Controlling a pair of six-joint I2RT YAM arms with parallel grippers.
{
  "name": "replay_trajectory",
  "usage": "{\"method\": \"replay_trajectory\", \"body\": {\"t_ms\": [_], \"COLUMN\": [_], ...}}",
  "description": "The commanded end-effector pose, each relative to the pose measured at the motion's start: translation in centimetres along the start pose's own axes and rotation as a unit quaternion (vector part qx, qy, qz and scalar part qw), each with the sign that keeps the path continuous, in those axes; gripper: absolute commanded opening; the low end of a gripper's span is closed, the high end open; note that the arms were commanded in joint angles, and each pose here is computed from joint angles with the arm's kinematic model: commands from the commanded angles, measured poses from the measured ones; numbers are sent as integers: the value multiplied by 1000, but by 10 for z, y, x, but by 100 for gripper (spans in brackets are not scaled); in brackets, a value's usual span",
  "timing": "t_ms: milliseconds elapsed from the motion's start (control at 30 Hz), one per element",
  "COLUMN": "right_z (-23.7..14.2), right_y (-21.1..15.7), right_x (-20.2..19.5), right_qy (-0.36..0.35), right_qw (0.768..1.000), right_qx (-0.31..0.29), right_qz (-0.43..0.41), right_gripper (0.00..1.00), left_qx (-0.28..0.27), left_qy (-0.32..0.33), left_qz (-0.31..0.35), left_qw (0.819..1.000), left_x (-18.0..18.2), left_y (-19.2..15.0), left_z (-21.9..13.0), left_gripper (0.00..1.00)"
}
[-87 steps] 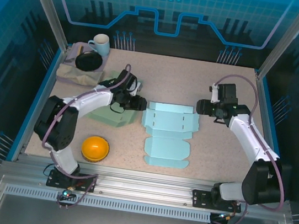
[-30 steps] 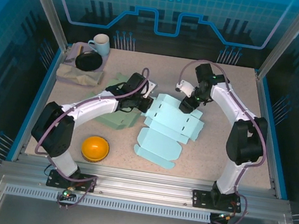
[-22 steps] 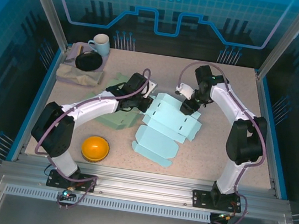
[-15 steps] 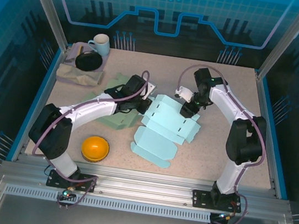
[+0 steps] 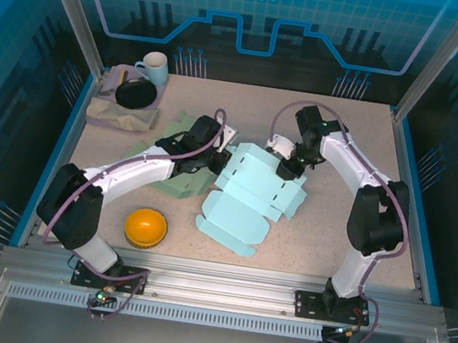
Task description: Fold the paper box
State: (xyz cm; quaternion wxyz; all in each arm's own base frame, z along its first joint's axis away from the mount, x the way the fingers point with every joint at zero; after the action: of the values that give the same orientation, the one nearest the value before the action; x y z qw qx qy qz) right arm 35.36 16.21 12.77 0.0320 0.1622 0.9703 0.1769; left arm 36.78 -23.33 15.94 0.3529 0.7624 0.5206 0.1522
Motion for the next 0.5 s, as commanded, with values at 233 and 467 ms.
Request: {"method": "replay_trajectory", "body": {"t_ms": [233, 467], "right_z": [-11, -7], "right_y": [8, 7], "right_x": [18, 21], "right_qy": [12, 14], "right_qw": [1000, 999], "right_qx": [-6, 6], "right_qz": [-27, -35], "right_gripper": [22, 0], "left_qx": [-9, -12], "left_qy": [11, 8], "left_qz": [7, 3], "left_qw": [1000, 1000], "left_x": [1, 0], "left_y": [7, 8], "left_z": [-2, -5], "left_gripper": [0, 0]}}
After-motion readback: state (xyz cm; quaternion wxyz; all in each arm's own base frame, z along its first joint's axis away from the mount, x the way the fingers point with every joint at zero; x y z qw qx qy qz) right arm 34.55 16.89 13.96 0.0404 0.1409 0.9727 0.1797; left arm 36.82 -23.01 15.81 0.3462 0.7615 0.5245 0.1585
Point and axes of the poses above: each hand's point on the last joint's axis, 136 mm out from that joint toward the fingers, its own z axis out along the fingers, its own x axis along the line the jaws close on, y = z × x, the point moved 1 cm from there along -z, back along the fingers, and after that the axes turned 5 degrees about -z, right-handed, at the moved point
